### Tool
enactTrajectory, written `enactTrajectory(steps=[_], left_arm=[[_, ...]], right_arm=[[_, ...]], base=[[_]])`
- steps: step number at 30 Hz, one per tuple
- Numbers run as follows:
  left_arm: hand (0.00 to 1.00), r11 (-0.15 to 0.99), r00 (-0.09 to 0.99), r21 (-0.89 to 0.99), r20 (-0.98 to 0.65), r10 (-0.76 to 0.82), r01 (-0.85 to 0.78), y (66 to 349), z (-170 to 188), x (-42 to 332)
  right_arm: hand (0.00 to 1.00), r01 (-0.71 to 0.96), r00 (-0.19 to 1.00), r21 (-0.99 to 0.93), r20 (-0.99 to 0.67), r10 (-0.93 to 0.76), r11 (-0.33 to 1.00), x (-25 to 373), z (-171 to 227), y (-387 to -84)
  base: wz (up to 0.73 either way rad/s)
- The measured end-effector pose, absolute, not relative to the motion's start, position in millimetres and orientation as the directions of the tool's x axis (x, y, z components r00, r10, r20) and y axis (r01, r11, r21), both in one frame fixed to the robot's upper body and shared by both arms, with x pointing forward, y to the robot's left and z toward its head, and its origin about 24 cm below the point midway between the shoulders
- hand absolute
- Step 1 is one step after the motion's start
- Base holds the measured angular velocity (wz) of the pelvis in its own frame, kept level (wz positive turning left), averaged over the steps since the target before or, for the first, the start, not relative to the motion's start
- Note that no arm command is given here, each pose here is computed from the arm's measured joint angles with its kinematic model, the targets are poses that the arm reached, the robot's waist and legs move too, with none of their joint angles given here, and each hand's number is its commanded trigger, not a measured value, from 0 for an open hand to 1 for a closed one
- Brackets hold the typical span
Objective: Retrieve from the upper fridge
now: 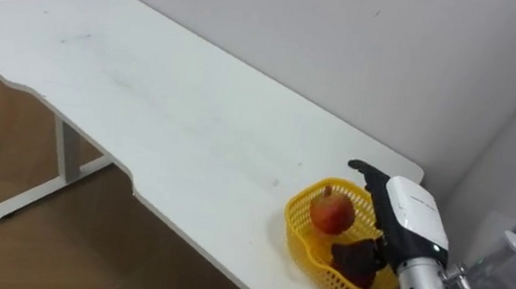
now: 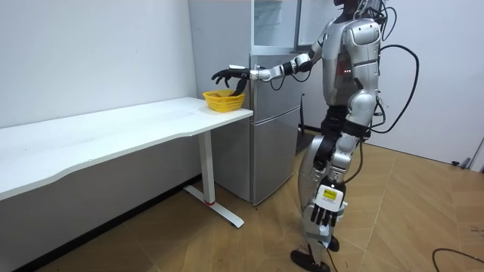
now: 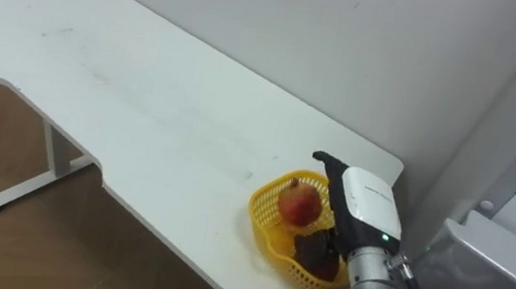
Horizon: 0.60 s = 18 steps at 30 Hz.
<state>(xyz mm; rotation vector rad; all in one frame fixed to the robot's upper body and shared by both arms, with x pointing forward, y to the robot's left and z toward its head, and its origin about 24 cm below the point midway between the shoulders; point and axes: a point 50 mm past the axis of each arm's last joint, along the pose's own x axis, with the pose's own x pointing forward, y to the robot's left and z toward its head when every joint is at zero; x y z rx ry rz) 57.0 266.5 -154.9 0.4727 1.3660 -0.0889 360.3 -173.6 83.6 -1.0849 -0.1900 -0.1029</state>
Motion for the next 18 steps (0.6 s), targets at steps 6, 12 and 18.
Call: enactTrajectory(steps=[6,12,18], left_arm=[[0.00,0.899,0.218,0.289,-0.950,0.225,0.329,267.3,-154.7,57.7],[0.00,0.898,0.221,0.294,-0.948,0.230,0.328,267.5,-154.5,58.6],[0.00,0.898,0.219,0.293,-0.948,0.229,0.328,267.1,-154.7,58.3]], right_arm=[[0.00,0.179,0.979,-0.866,0.206,0.005,0.467,360.3,83.7,-173.9],[0.00,0.181,0.979,-0.857,0.205,-0.002,0.482,360.4,83.8,-174.3],[0.00,0.180,0.980,-0.830,0.197,-0.025,0.528,360.6,83.8,-175.6]], base=[[0.00],[0.00],[0.00]])
